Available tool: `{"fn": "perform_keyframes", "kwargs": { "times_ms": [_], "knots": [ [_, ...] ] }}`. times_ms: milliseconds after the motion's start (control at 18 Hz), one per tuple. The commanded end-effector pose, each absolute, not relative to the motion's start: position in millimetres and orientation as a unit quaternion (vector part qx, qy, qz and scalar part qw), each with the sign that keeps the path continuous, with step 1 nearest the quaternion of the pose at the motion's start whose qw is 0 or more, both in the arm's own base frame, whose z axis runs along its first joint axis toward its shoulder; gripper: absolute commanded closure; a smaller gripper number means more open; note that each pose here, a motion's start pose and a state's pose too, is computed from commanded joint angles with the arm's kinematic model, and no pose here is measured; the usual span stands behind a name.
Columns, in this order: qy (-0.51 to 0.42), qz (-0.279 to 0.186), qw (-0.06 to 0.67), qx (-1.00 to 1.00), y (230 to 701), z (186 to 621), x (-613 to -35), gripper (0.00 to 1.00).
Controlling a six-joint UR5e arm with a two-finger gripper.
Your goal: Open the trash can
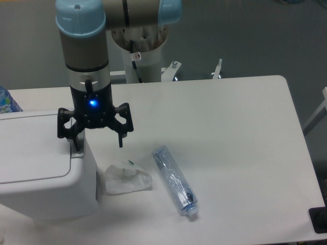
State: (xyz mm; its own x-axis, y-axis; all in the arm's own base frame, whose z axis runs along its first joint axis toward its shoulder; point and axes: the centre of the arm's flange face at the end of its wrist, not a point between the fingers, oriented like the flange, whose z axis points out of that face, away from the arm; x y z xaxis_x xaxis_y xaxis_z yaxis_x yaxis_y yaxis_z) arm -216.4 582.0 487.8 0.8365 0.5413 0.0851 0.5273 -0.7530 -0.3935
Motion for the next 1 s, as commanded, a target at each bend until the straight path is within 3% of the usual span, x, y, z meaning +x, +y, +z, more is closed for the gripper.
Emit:
{"fn": "perform_keyframes", "kwargs": {
  "times_ms": [611, 722, 1000],
  "knots": [
    [-0.286, 0.019, 0.208, -0.935, 581, 491, -221, 0.0],
    [-0.288, 0.02, 0.227, -0.93, 580, 511, -227, 0.0],
    [-0.348, 0.047, 0.253, -0.901, 530, 546, -302, 0.0]
  ]
}}
